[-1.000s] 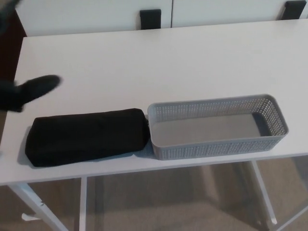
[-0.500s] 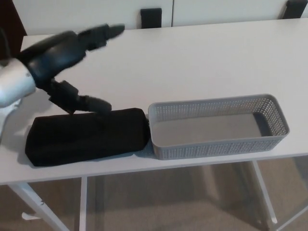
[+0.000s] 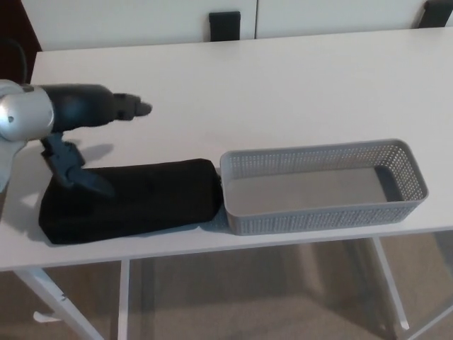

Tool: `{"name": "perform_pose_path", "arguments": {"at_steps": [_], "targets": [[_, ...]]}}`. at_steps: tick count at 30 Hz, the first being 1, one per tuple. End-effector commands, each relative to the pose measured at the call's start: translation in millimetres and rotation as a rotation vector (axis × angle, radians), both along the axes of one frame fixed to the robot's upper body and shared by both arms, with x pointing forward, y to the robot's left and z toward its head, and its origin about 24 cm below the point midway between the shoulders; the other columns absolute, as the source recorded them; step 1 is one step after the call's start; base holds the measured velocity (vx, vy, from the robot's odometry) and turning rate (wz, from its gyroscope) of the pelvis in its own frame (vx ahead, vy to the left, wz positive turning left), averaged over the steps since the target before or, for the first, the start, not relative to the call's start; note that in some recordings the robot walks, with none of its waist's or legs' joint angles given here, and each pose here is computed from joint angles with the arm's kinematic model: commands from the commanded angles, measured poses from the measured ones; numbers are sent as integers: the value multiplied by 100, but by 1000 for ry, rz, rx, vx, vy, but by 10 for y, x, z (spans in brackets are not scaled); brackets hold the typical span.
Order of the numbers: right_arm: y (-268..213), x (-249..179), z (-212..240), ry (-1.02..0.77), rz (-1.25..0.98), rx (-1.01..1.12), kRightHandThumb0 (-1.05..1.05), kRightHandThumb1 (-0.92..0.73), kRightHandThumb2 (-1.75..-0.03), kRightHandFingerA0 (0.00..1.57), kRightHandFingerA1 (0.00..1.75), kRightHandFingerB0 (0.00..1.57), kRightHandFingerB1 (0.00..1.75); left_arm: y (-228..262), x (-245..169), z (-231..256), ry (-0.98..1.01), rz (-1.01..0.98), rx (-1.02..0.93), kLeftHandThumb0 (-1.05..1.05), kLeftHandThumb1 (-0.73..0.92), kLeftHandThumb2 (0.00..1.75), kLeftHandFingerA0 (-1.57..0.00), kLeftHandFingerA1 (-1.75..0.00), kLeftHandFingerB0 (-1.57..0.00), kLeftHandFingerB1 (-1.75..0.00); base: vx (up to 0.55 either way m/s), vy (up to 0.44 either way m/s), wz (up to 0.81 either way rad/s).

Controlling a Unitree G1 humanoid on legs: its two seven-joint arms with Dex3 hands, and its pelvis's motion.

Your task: The robot walk towards a table in front and pick up a black pencil case on the left hand side and put the pencil case into a small container on the right hand side

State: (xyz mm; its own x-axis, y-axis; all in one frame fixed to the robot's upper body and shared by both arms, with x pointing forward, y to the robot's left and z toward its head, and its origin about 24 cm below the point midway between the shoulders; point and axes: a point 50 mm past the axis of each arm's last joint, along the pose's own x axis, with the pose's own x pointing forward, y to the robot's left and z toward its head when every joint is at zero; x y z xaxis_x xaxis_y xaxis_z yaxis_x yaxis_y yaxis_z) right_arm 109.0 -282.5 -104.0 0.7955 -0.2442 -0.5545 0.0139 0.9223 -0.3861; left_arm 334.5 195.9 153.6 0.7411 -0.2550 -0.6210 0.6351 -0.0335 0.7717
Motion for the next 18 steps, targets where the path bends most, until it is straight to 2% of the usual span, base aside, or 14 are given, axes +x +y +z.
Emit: {"name": "perform_pose_path", "arguments": {"at_steps": [1, 9, 13, 14, 15, 16, 18], "targets": [[-116, 13, 24, 13, -45, -11, -22, -65, -59, 44, 39, 28, 34, 97, -4, 23, 60, 46, 134, -59, 38, 52, 0, 0, 0, 0, 0, 0, 0], [-126, 8, 23, 18, -49, -3, -23, -64, -59, 43, 39, 27, 34, 56, -21, -58, 93, 44, 157, -57, 38, 52, 0, 0, 0, 0, 0, 0, 0], [-122, 12, 34, 11, -44, -16, -22, -63, -58, 44, 39, 29, 34, 20, -38, -147, 119, 61, 156, -70, 37, 54, 0, 0, 0, 0, 0, 0, 0], [-115, 5, 27, 11, -51, -13, -18, -45, -91, 35, 58, 16, 50, 2, -43, -182, 130, 64, 153, -78, 38, 57, 0, 0, 0, 0, 0, 0, 0], [-104, 8, 24, 11, -51, -10, -18, -46, -91, 34, 58, 15, 50, -12, -43, -203, 136, 67, 151, -79, 38, 57, 0, 0, 0, 0, 0, 0, 0], [-102, 11, 23, 12, -48, -13, -22, -63, -58, 46, 40, 29, 35, -19, -43, -213, 137, 67, 150, -79, 38, 58, 0, 0, 0, 0, 0, 0, 0], [-93, 5, 13, 15, -45, -18, -21, -64, -58, 46, 40, 29, 35, -40, -48, -239, 141, 63, 155, -76, 37, 56, 0, 0, 0, 0, 0, 0, 0]]}}
